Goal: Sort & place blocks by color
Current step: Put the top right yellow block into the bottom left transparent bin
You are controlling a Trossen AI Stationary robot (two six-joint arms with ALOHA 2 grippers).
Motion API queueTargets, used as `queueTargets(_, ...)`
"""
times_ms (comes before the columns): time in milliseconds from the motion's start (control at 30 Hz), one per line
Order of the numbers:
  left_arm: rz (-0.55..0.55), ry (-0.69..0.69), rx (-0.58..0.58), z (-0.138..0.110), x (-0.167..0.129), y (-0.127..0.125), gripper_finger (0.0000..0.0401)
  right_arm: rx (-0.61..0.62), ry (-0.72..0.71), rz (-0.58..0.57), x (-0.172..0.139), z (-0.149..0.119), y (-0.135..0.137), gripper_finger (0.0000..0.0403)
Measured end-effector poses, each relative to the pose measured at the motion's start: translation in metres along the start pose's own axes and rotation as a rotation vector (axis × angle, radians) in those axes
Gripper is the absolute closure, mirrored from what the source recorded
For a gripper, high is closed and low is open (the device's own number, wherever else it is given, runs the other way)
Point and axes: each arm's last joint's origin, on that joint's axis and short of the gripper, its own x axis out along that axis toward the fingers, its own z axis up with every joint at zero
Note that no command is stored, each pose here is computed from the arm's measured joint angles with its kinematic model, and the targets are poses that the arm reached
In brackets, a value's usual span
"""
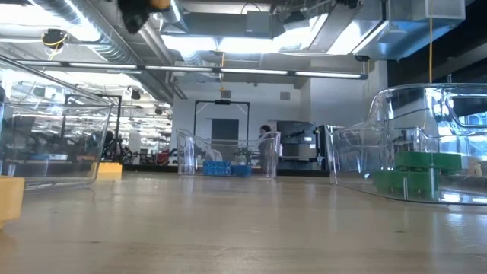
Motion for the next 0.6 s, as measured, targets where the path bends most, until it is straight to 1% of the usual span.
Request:
queueTargets(133, -0.061, 0.266, -0.061, -0.030, 0.003, -0.022, 0.0275, -0.011, 0.004, -0.047, 0.000, -0.001, -0.002, 0.0004)
queueTargets(233, -0.076, 0.484, -0.056, -0.055, 0.003, -0.040, 0.0275, -0.029, 0.001, -0.073, 0.000, -0.001, -0.004, 0.0004)
queueTargets(267, -0.095, 0.545, -0.043, -0.062, 0.003, -0.047, 0.0275, -0.029, 0.000, -0.077, 0.000, -0.001, -0.005, 0.0004)
queueTargets(400, -0.136, 0.815, 0.080, -0.095, 0.007, -0.070, 0.0275, -0.028, -0.002, -0.092, 0.000, 0.000, -0.007, 0.0004)
queueTargets(467, -0.135, 0.929, 0.171, -0.110, 0.011, -0.077, 0.0275, -0.026, -0.003, -0.097, 0.000, 0.000, -0.008, 0.0004)
queueTargets(533, -0.145, 1.022, 0.281, -0.125, 0.017, -0.082, 0.0275, -0.025, -0.004, -0.097, 0.000, 0.000, -0.008, 0.0004)
queueTargets(600, -0.147, 1.082, 0.372, -0.137, 0.026, -0.085, 0.0275, -0.025, -0.003, -0.097, 0.000, 0.000, -0.008, 0.0004)
